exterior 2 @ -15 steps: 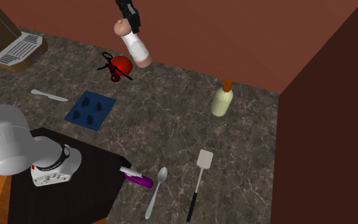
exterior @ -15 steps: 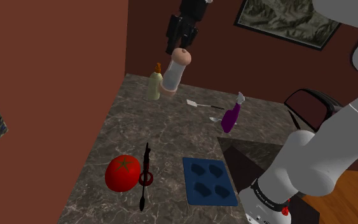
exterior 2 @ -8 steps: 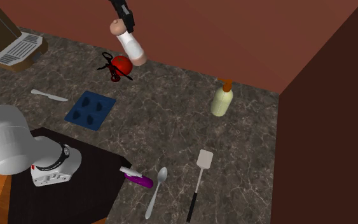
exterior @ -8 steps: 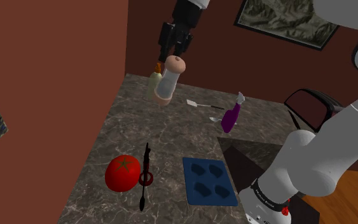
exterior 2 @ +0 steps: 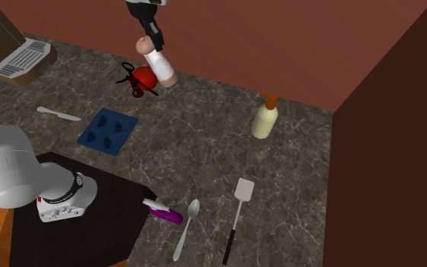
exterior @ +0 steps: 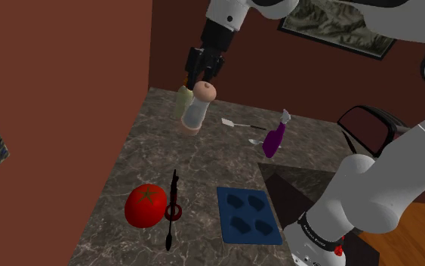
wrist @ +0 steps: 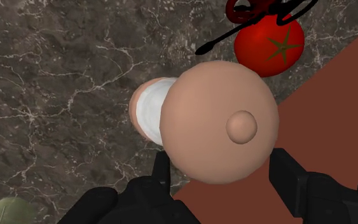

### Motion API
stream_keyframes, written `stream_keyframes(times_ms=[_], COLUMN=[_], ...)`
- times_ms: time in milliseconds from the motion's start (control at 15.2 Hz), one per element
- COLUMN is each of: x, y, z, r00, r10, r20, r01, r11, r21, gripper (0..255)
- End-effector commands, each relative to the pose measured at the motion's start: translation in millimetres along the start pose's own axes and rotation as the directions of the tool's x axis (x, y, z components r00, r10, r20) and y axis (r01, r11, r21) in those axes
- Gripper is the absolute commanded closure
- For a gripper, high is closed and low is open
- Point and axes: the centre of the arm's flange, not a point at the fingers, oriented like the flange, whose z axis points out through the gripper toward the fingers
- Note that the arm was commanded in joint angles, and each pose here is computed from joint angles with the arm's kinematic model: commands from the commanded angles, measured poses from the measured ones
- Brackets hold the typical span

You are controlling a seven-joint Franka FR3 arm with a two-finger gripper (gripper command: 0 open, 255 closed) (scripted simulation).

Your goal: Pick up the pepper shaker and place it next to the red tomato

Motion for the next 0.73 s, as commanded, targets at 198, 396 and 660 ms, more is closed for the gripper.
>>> stream_keyframes(times_ms=[198,396,660], x=[-2.3,-3.6,-5.4], y=[3.5,6.5,10.4], z=[24.9,40.4,61.1], r00=[1.0,1.0,1.0], r10=[0.0,0.0,0.0], r20=[-0.001,-0.001,-0.001], r01=[0.0,0.0,0.0], r11=[1.0,1.0,1.0], r21=[0.0,0.0,0.0], gripper=[255,255,255])
